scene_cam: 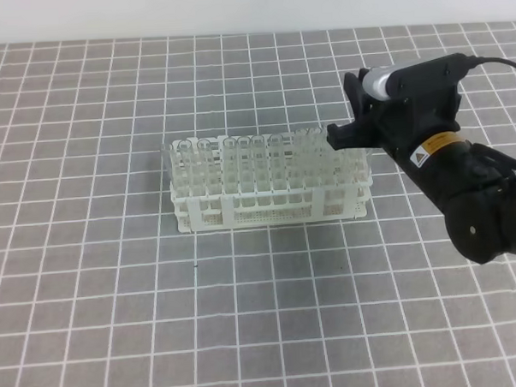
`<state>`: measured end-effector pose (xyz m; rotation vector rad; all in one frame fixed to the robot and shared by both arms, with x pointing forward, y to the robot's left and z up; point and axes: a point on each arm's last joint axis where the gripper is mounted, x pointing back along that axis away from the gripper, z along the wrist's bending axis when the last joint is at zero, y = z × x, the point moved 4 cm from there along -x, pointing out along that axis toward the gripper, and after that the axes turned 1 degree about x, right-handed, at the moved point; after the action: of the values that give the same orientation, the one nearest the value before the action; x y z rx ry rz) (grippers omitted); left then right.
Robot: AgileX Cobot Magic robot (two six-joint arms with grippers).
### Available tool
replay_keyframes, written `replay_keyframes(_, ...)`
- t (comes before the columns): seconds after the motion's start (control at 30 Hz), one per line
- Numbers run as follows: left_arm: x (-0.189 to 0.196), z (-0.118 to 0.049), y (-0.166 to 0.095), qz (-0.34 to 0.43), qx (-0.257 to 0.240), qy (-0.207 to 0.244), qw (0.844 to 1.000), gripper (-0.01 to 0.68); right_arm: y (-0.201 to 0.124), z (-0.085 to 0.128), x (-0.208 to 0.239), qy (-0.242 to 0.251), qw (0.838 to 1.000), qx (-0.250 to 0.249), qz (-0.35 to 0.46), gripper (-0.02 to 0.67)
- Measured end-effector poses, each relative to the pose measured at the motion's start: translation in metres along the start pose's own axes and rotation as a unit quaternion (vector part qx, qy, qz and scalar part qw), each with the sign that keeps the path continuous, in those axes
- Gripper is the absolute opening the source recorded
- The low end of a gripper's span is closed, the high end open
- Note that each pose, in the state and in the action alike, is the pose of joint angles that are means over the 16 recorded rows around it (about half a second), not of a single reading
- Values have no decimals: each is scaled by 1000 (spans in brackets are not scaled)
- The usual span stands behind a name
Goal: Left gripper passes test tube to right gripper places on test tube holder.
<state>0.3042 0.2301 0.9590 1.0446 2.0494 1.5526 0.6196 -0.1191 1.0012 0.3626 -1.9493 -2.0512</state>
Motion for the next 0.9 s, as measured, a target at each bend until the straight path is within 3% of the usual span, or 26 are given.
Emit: replay_keyframes(0.9, 0, 0, 0, 1, 0, 0, 1000, 0, -8, -2, -9, -4, 1000, -2, 21, 9)
